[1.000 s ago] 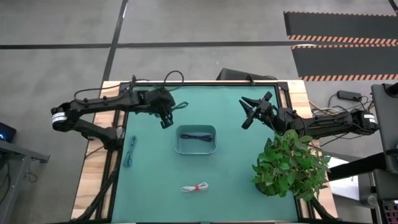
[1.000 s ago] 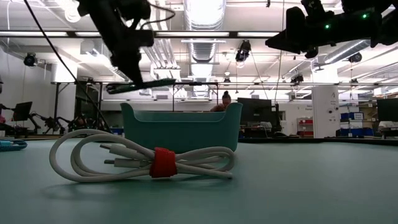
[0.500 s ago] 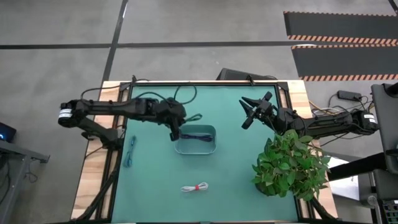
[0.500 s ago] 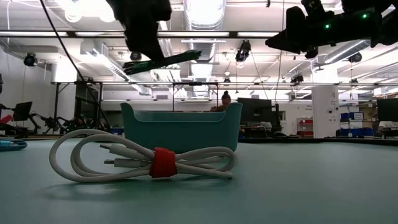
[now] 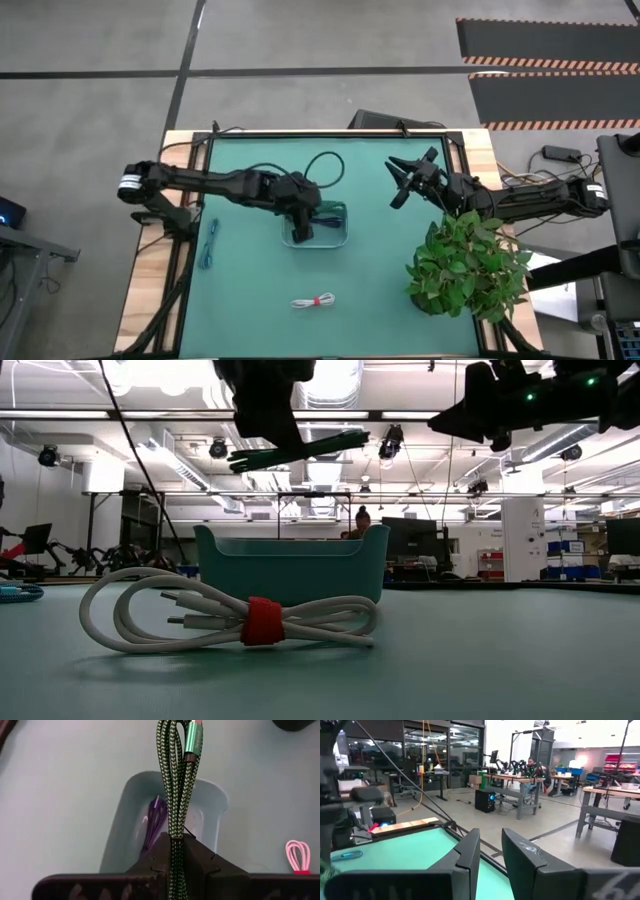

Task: Pick and place USB-C Cables
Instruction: Put the green charger cable into the green bin

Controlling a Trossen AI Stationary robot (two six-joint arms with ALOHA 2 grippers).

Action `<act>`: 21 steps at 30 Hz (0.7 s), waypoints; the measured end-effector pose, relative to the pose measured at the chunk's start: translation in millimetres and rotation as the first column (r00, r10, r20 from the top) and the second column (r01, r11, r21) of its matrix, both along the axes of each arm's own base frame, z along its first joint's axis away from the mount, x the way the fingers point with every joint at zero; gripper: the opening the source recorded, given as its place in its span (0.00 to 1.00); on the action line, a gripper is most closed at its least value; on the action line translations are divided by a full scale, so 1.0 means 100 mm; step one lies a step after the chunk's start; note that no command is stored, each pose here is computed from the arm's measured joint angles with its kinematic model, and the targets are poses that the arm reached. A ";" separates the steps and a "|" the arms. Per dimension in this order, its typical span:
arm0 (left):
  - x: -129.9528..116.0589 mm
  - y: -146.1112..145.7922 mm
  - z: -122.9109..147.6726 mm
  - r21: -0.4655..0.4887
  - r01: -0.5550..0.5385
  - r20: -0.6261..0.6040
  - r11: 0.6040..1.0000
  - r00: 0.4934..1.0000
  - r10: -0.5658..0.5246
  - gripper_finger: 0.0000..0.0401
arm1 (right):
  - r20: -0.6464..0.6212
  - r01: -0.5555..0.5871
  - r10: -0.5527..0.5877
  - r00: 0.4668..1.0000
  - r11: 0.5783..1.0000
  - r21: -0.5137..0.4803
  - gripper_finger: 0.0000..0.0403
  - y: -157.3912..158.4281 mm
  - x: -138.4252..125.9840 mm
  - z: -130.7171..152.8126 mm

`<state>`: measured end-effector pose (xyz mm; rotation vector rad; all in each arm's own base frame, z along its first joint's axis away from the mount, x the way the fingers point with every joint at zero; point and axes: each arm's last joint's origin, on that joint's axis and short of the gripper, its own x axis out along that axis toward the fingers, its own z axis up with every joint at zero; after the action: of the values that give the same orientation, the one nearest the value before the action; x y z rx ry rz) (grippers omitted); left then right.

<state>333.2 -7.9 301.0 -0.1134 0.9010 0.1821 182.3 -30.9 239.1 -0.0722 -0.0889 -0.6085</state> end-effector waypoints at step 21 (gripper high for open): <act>0.21 -0.08 -0.38 -0.014 0.040 -0.144 0.999 0.989 -0.041 0.03 | 0.011 -0.022 0.022 1.000 1.000 0.017 0.18 0.01 -0.07 0.04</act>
<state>354.0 -16.2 263.3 -0.0934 1.0475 0.1488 175.4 -29.8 242.9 -0.0510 -0.0949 -0.5880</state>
